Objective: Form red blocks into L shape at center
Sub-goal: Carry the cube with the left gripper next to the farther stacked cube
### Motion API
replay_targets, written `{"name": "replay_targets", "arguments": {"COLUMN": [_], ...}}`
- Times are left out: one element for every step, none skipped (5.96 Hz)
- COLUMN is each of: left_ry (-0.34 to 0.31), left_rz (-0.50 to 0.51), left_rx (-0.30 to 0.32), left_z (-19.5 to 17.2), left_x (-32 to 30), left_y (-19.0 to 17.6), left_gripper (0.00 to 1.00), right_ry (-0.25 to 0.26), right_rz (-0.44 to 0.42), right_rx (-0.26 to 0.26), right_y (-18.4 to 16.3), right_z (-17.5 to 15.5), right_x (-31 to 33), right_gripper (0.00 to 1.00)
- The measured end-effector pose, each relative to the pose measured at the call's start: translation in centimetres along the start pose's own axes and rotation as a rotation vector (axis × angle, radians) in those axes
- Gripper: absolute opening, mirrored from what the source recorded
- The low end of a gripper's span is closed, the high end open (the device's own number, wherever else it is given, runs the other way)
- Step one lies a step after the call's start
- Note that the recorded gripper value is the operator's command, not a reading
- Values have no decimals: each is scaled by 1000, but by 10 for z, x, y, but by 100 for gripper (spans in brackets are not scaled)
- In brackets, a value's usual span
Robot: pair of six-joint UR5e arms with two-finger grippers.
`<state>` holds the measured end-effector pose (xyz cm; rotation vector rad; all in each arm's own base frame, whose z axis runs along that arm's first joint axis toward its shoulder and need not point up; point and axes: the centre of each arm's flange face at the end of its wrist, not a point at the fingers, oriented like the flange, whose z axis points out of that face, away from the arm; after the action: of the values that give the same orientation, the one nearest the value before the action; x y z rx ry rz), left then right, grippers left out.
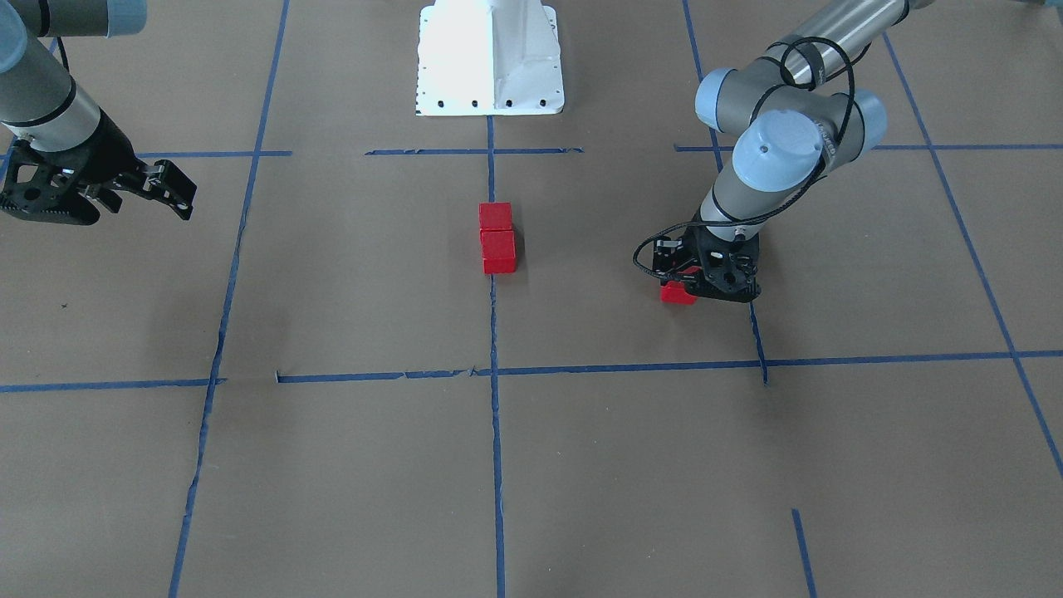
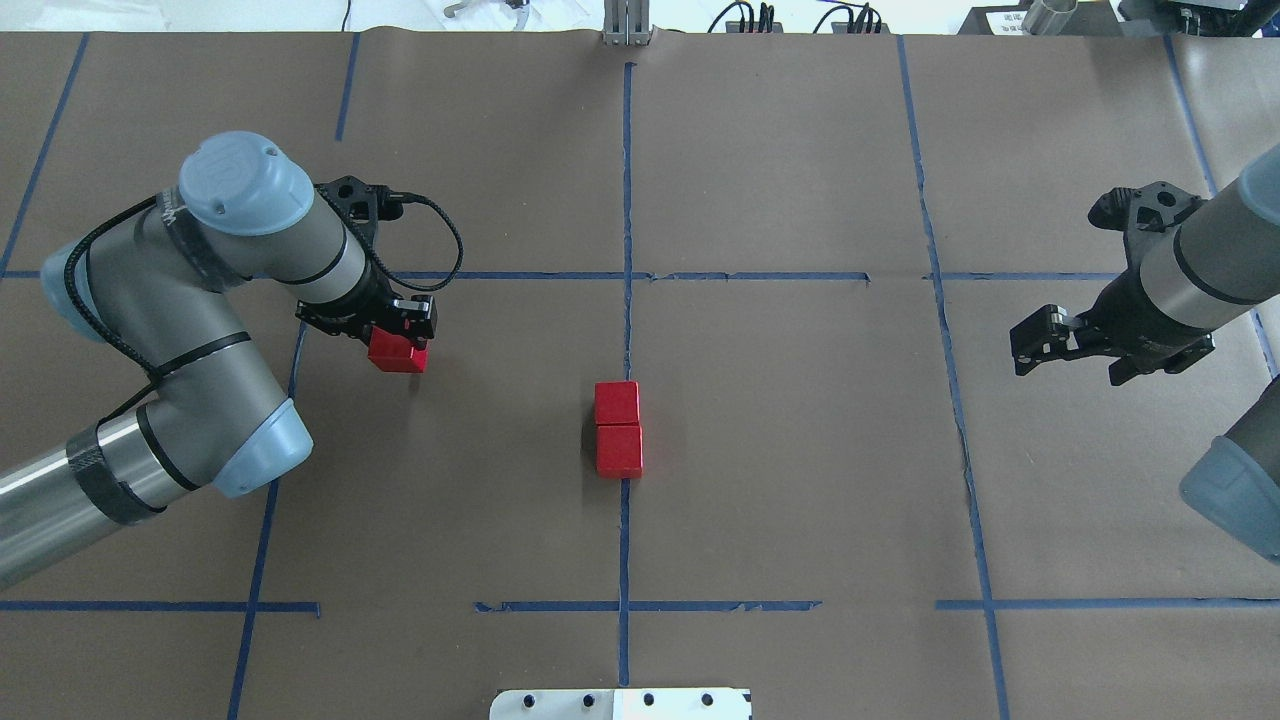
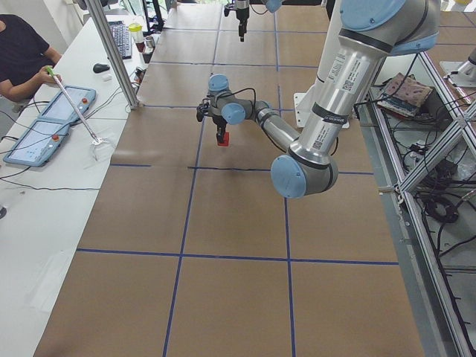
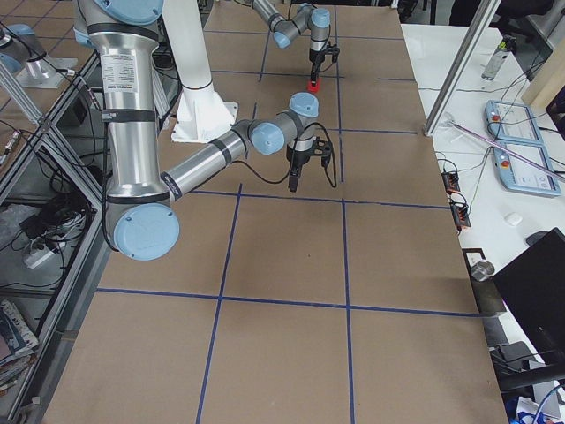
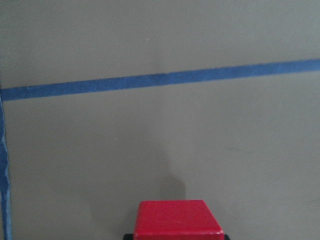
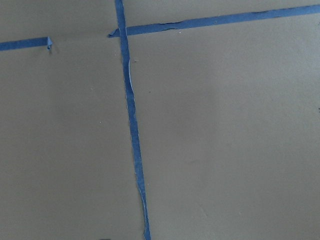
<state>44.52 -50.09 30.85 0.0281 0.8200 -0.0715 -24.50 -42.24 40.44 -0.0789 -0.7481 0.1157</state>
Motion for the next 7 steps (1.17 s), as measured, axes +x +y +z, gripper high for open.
{"name": "replay_targets", "arguments": {"left_ry": [-50, -76, -74, -66, -64, -68, -82], "left_rz": [-108, -175, -258, -371, -557, -847, -1062], "left_rx": [31, 44, 51, 53, 55, 63, 72], "left_z": [-25, -41, -48, -51, -47, -37, -23], "left_x": [32, 58, 75, 87, 92, 100, 109], "left_y": [13, 43, 65, 77, 85, 96, 104], "left_gripper": [0, 0, 0, 0, 3, 3, 3], "right_ry": [-1, 0, 1, 1, 1, -1, -3], "right_rz": [0, 1, 1, 0, -2, -3, -4], "right_rx": [1, 0, 1, 1, 2, 3, 5], "right_y": [1, 3, 7, 11, 16, 18, 19], "right_z": [-1, -2, -4, -6, -9, -11, -13], "right_x": [1, 4, 7, 11, 14, 15, 15], "right_gripper": [100, 100, 100, 100, 100, 100, 100]}}
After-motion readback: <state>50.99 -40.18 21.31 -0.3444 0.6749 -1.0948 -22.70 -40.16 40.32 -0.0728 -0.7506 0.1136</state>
